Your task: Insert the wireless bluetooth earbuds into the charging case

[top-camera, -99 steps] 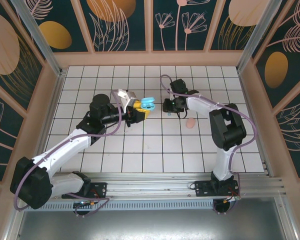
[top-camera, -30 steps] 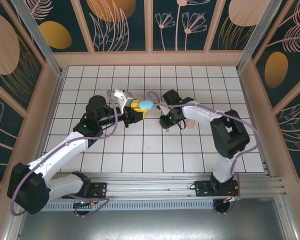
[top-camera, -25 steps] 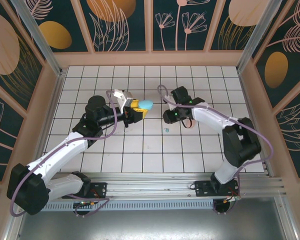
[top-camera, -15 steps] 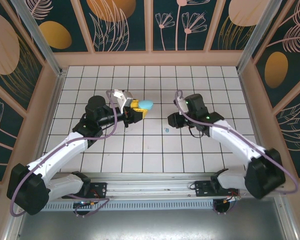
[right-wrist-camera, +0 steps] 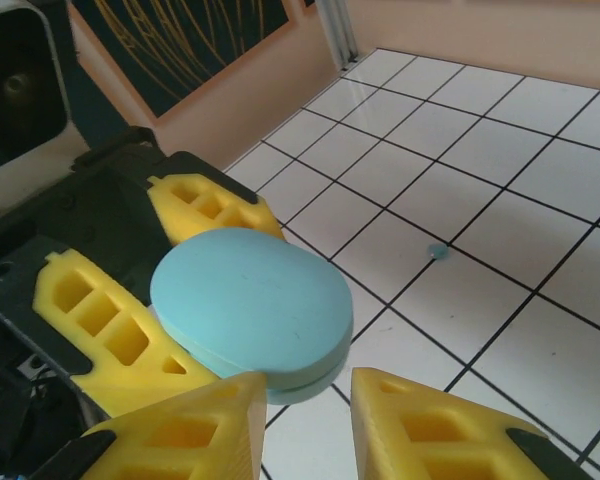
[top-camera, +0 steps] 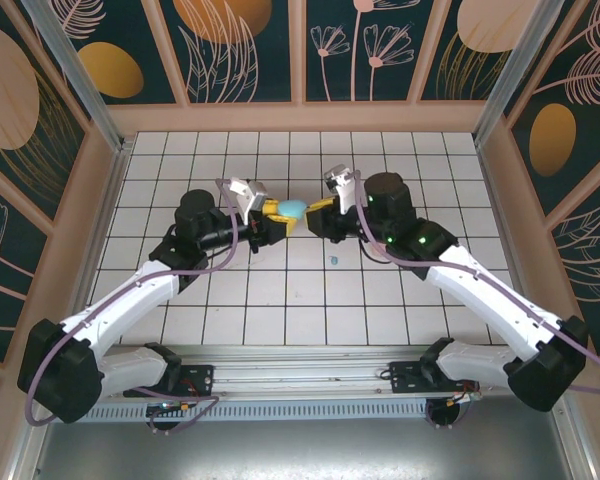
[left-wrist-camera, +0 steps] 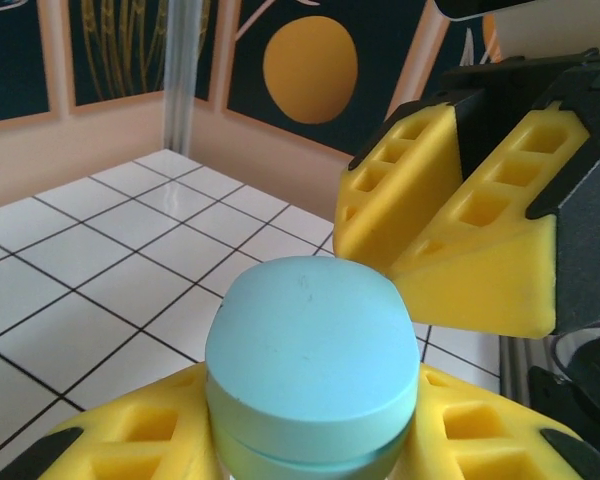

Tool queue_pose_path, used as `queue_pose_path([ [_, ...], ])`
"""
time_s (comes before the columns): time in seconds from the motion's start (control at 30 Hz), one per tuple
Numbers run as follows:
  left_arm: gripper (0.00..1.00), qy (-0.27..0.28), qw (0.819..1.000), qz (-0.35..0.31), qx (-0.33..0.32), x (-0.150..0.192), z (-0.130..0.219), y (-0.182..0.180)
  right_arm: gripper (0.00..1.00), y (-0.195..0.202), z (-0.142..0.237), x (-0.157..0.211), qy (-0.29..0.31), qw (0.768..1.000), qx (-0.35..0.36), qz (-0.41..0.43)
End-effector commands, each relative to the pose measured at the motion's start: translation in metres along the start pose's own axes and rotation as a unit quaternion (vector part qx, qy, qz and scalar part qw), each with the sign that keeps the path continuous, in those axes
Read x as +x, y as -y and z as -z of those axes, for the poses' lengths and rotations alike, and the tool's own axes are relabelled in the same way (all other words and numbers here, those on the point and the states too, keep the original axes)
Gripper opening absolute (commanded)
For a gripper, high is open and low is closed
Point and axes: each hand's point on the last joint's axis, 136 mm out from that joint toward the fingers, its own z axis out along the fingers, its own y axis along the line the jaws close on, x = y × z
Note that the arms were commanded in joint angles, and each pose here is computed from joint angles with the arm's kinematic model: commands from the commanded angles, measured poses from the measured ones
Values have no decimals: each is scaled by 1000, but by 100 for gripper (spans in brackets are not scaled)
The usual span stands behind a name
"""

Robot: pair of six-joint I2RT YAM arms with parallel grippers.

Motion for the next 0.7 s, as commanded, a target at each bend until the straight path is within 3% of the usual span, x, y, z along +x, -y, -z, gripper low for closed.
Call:
queue_pose_path([
  [0.0,1,15,999,-9,29,-7,0,12,29,8,-11,-10,1,1000,21,19],
  [0.37,1,18,999,-3,33,-3,3,15,27,35,-16,-34,20,998,66,-6],
  [0.67,0,20,999,5,30,-2,2,13,29,36,-24,-21,-18,998,50,-34],
])
